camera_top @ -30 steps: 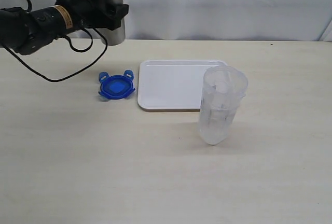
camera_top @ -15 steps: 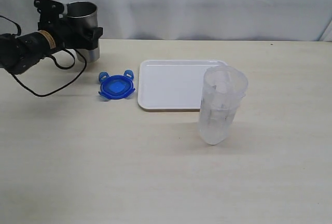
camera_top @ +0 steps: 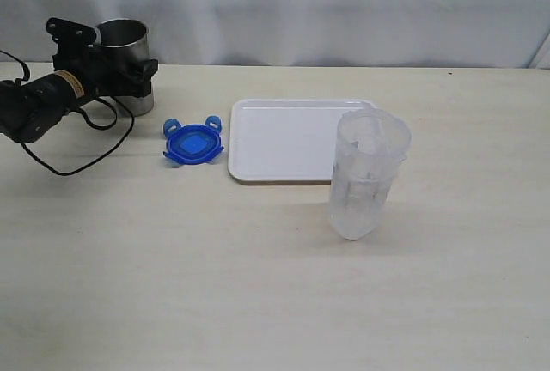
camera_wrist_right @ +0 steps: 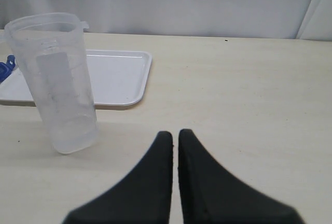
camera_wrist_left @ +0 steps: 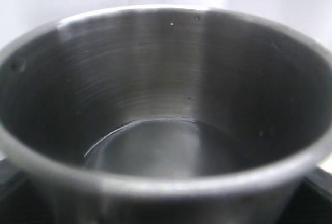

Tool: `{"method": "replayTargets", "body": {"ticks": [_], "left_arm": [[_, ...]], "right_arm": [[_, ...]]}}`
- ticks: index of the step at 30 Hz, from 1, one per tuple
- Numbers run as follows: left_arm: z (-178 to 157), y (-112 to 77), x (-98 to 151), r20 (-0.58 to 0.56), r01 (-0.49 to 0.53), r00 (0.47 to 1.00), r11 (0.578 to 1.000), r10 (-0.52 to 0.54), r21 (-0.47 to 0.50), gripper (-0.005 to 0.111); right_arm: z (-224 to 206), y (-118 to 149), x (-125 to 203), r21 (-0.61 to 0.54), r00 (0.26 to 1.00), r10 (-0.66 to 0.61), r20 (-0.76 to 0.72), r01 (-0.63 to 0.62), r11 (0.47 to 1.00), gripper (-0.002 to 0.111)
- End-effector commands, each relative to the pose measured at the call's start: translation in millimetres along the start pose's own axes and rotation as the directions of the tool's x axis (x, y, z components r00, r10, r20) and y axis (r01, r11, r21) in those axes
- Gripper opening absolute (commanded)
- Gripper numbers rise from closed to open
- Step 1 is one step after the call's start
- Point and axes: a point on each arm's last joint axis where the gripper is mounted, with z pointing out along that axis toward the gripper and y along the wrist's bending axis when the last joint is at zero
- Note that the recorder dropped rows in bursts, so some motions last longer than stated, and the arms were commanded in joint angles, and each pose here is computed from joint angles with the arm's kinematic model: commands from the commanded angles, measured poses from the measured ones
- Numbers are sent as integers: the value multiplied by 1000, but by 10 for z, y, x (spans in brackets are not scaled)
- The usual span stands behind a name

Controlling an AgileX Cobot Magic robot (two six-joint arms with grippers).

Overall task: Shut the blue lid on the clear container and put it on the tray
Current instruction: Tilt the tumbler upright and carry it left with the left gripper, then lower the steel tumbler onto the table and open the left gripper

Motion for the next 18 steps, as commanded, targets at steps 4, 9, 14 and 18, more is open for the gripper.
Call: {"method": "replayTargets", "body": {"ticks": [4, 9, 14, 18], "left_arm": [[7, 8, -183, 101, 3, 995, 1000, -3, 0, 0], [13, 12, -151, 100, 38, 994, 999, -38, -2, 0], [25, 38, -106, 162, 122, 980, 992, -117, -19, 0], [61, 46, -99, 172, 64, 983, 998, -59, -22, 0]], "right_arm": [[0, -2, 6, 4, 1000, 4, 1, -4, 1000, 4], [0, -2, 6, 4, 1000, 4, 1, -4, 1000, 4], [0, -2, 6, 4, 1000, 4, 1, -4, 1000, 4], [0, -2, 6, 4, 1000, 4, 1, -4, 1000, 4]]}}
